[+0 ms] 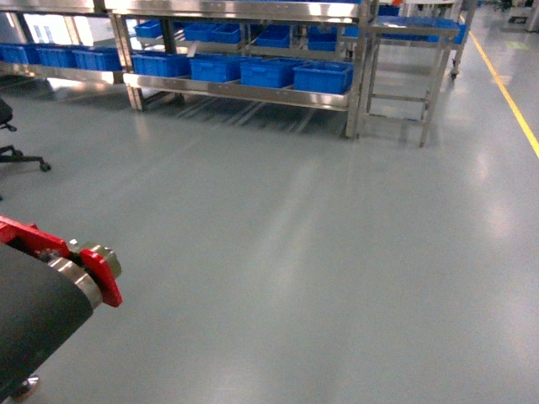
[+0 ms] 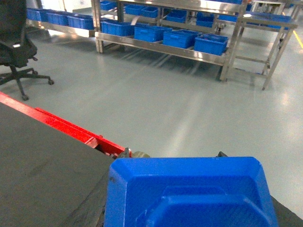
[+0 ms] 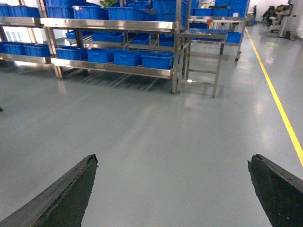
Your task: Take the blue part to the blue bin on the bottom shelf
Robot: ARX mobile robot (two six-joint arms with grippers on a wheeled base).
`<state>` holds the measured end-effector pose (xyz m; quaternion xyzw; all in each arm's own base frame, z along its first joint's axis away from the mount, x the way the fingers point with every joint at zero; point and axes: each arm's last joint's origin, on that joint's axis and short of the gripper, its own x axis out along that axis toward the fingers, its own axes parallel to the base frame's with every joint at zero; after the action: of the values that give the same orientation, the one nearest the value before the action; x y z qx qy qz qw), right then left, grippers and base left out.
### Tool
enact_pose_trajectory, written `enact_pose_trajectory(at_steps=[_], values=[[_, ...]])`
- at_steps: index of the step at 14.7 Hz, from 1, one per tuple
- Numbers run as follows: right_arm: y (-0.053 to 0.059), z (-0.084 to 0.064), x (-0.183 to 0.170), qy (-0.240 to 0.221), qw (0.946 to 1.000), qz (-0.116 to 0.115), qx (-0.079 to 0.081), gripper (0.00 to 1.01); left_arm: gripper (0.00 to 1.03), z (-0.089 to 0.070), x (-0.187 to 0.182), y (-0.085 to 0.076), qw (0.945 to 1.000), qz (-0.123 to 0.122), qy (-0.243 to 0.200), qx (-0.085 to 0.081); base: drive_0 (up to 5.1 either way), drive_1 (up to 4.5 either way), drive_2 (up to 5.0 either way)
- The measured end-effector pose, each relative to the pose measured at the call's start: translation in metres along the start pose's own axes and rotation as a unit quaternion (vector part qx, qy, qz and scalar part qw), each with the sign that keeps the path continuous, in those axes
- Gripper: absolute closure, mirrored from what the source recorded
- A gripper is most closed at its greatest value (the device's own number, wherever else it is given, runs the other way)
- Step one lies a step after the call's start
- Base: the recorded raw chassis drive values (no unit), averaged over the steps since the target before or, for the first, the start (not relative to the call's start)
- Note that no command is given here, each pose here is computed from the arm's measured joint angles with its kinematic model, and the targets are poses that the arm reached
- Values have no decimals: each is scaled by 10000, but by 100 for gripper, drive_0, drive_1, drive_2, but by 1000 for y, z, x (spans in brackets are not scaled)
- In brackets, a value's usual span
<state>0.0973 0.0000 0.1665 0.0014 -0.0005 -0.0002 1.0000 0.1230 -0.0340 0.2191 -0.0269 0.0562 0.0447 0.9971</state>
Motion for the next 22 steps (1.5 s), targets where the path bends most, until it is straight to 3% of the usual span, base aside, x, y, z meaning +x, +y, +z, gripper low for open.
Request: enact_pose_trajectory(at_steps=[17,22], values=[[0,0,0,-2,10000,-2,0,3,60,0,0,0,10000,-6,0,0,-153,-153,-153],[0,0,0,8,10000,0,0,3,60,0,0,0,10000,-6,-19,-9,-5,168,-179]])
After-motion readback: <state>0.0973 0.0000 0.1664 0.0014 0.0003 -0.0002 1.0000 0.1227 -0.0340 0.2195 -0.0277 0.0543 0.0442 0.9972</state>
